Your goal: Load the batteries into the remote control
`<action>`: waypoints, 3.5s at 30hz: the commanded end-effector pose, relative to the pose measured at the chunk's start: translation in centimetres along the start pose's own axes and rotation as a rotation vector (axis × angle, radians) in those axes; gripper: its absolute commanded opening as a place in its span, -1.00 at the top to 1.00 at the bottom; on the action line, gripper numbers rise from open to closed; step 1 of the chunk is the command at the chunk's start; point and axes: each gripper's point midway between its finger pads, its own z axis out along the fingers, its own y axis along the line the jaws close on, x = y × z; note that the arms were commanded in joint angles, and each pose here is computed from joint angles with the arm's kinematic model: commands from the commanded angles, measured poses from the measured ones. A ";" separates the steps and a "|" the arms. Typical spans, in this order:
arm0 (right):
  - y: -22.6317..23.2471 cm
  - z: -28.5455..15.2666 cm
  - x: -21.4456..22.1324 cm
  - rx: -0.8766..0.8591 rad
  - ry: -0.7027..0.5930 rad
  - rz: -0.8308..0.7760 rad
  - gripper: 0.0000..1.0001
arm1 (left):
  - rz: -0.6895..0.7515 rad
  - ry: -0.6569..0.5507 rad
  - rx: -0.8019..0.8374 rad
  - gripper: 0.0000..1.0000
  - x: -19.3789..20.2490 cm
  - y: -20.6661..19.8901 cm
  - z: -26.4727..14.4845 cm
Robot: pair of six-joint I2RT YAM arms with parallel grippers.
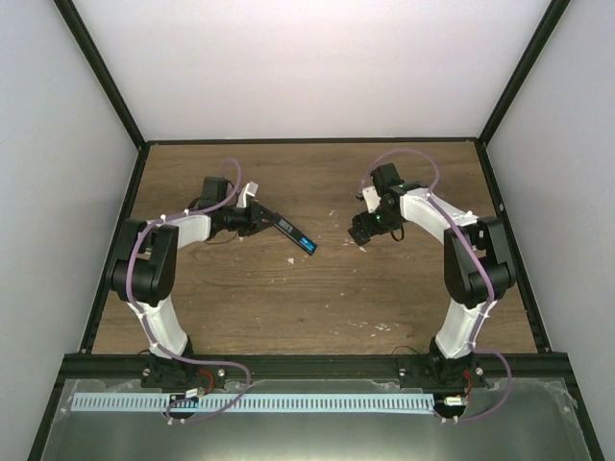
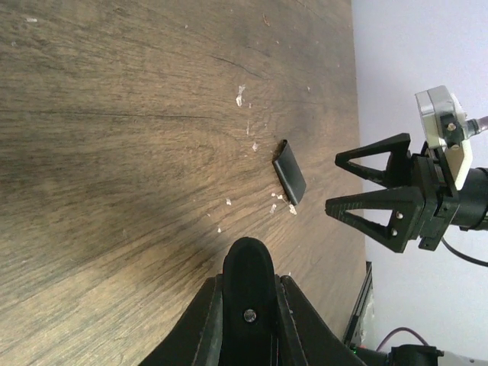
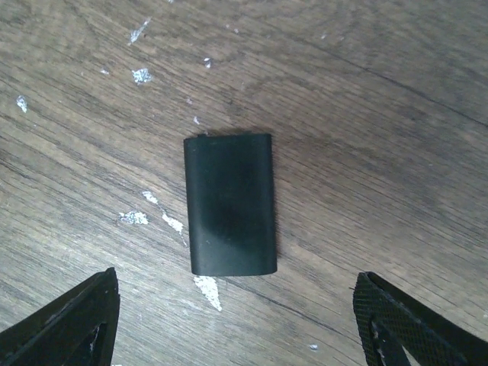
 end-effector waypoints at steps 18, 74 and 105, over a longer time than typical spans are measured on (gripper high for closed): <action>1.5 2.8 -0.1 -0.001 0.088 -0.089 -0.43 | 0.023 0.037 -0.018 1.00 -0.2 0.2 0.4; 1.3 2.7 -0.4 0.027 0.089 -0.141 0.39 | 0.093 0.087 0.180 1.00 0.5 2.4 3.7; 12.7 2.2 0.5 -0.303 0.040 -0.459 0.41 | 0.138 0.123 0.260 1.00 1.3 2.8 4.2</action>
